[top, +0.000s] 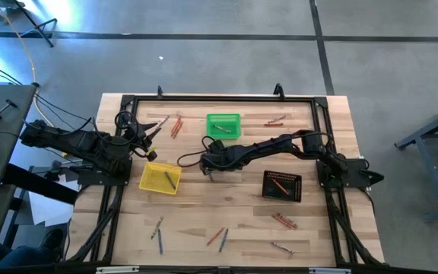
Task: Sort crayons
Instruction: Put the blue crayon into the yellow basket
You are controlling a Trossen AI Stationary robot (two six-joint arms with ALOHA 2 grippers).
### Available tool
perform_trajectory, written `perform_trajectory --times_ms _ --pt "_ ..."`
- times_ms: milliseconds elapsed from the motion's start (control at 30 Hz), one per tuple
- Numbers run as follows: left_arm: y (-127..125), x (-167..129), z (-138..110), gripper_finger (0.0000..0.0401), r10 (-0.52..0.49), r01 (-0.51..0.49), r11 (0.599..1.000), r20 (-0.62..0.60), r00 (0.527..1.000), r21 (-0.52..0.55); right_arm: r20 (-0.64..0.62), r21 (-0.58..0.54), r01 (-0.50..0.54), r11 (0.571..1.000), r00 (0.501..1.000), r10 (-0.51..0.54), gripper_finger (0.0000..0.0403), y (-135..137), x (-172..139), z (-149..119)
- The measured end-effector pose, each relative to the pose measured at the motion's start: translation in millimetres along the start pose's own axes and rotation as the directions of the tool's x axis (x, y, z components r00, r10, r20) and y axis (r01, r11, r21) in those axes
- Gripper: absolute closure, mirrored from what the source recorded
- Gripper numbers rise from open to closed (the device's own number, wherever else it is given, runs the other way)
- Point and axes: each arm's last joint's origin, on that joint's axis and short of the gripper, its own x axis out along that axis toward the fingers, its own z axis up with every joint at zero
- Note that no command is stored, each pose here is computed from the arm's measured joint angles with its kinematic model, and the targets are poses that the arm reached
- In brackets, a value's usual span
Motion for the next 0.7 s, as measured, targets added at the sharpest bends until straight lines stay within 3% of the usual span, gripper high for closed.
perform_trajectory --times_ms 200,700 --pt "0.0 0.0 0.0 0.0316 0.0 0.0 1.0 0.0 1.0 0.0 0.004 -0.009 0.008 1.0 1.0 -0.008 0.0395 -0.5 0.1 -0.2" --pt "0.0 0.0 0.0 0.0316 0.0 0.0 1.0 0.0 1.0 0.001 -0.018 -0.026 -0.012 1.0 1.0 0.012 0.0399 0.1 -0.9 0.3"
